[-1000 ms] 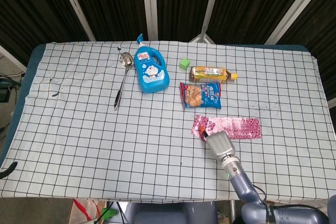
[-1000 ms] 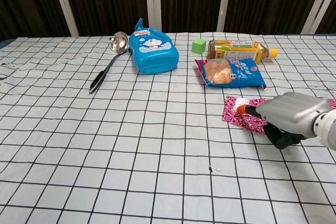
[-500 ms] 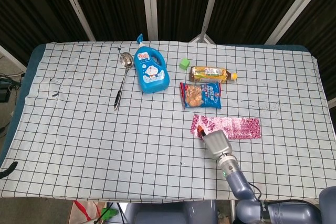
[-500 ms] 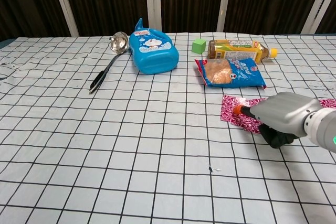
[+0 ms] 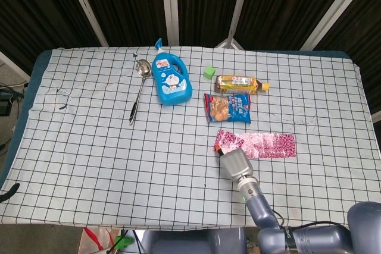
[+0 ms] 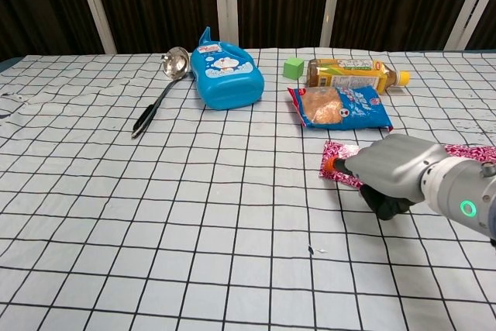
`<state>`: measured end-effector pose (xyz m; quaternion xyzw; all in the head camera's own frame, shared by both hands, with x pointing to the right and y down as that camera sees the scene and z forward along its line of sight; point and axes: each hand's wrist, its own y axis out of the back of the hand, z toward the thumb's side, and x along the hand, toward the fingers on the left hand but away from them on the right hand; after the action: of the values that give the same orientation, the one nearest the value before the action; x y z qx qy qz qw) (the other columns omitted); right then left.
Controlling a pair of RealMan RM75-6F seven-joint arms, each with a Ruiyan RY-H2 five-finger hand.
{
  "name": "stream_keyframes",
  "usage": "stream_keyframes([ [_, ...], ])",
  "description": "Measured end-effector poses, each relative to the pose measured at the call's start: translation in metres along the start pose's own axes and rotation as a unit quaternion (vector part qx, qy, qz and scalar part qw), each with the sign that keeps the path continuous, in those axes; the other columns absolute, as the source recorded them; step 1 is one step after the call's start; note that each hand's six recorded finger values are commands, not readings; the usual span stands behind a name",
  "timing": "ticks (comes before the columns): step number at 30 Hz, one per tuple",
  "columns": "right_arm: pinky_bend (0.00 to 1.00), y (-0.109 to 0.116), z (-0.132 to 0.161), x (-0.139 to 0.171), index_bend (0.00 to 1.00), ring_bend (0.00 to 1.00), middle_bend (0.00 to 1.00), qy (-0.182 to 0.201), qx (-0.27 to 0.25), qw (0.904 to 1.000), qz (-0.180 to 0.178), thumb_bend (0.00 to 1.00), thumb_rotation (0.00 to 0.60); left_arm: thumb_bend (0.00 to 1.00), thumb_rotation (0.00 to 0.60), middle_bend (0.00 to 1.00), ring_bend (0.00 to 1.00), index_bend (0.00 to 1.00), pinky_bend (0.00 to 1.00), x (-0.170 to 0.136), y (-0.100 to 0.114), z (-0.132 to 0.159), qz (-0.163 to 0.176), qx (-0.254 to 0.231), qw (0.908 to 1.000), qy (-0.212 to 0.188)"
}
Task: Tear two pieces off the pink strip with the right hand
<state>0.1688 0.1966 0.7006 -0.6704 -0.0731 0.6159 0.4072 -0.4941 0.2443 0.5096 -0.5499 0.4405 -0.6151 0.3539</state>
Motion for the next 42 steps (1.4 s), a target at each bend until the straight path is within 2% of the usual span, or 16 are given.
stream_keyframes([
  [5,0.71,0.002,0.005,-0.003,0.09,0.88,0.84,-0.002,-0.001,1.0,-0.001,0.84,0.6,0.28,0.6,0.0,0.0,0.15,0.08,0.0,0.002,-0.002,0.002,-0.004,1.0,0.001],
  [16,0.71,0.009,-0.002,-0.003,0.09,0.88,0.84,-0.012,-0.014,0.9997,-0.014,0.84,0.6,0.28,0.6,0.0,0.0,0.15,0.08,0.001,0.001,-0.002,-0.001,-0.003,1.0,0.0],
  [27,0.71,0.0,-0.012,-0.006,0.1,0.88,0.84,-0.021,-0.009,0.9997,0.0,0.84,0.6,0.28,0.6,0.0,0.0,0.15,0.08,0.001,-0.001,-0.001,-0.001,0.002,1.0,0.002],
  [42,0.71,-0.005,0.007,-0.008,0.1,0.88,0.84,-0.004,-0.007,0.9999,0.008,0.84,0.6,0.28,0.6,0.0,0.0,0.15,0.08,0.0,0.001,-0.002,0.001,-0.003,1.0,0.002],
])
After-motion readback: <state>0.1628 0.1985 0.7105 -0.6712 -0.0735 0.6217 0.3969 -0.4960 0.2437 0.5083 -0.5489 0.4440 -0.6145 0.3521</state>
